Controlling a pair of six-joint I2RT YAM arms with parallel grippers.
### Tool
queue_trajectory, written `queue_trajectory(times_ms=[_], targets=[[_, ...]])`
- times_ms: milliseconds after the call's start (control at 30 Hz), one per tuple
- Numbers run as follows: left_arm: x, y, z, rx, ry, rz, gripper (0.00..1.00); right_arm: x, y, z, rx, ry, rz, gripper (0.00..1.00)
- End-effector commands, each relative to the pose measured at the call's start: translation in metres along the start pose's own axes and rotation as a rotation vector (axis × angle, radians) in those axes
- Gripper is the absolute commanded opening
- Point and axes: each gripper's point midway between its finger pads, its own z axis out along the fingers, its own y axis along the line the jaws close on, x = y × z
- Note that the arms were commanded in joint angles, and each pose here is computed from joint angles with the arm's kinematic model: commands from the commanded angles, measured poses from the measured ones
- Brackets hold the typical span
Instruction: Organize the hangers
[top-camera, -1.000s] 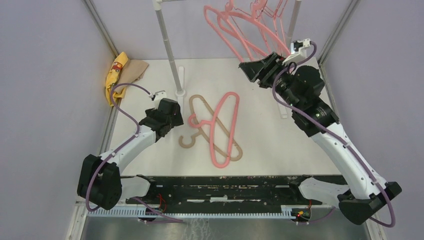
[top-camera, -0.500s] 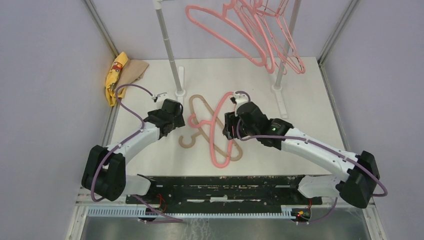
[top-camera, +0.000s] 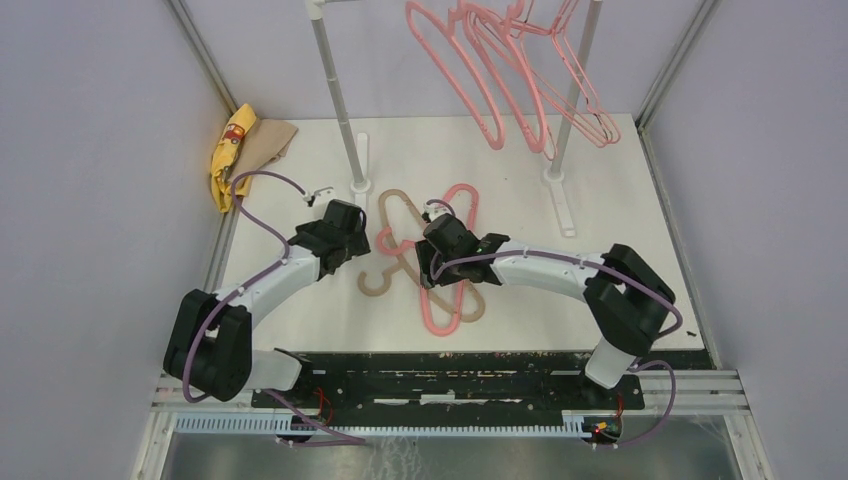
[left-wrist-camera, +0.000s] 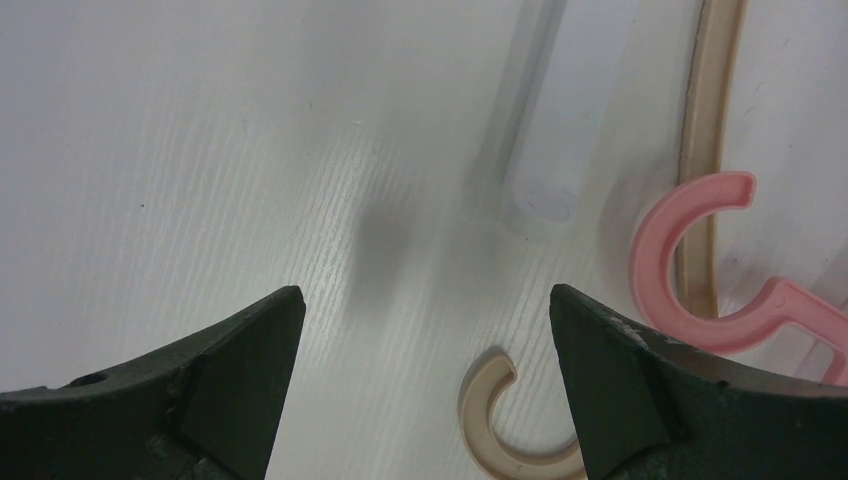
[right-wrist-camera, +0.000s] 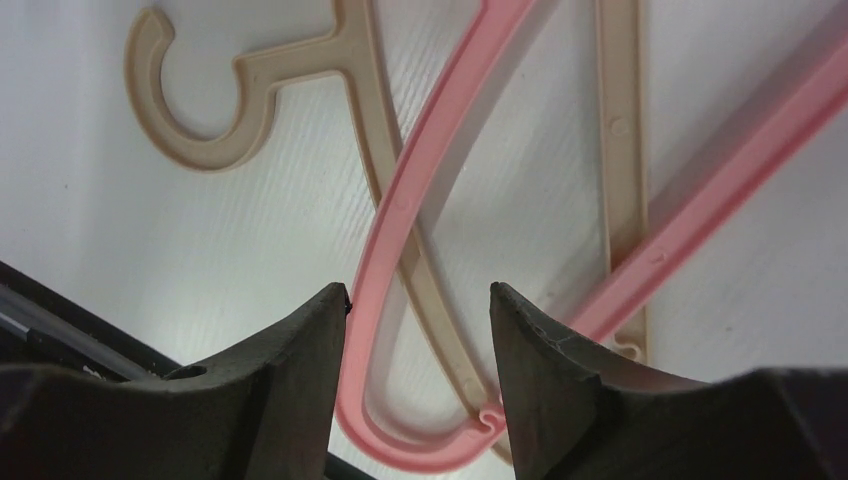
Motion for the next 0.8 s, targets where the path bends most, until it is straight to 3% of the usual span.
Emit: queue_trajectory(times_ms=[0,467,767], targets=[[-0.013,-0.003,-0.006,0.024,-0.056,-0.075,0.99,-0.035,0.034,0.01,-0.074,-0.088,0.049,0.62],[-0.005,-0.001,-0.008,0.043,-0.047,-0.081,0.99,-0.01,0.007,0.058,0.085,-0.029,0.078,0.57],[-0.007,0.001,-0.012,0.045,-0.06,-0.091,0.99,0.0,-0.007,0.055,0.125,-0.029,0.085,0.22]])
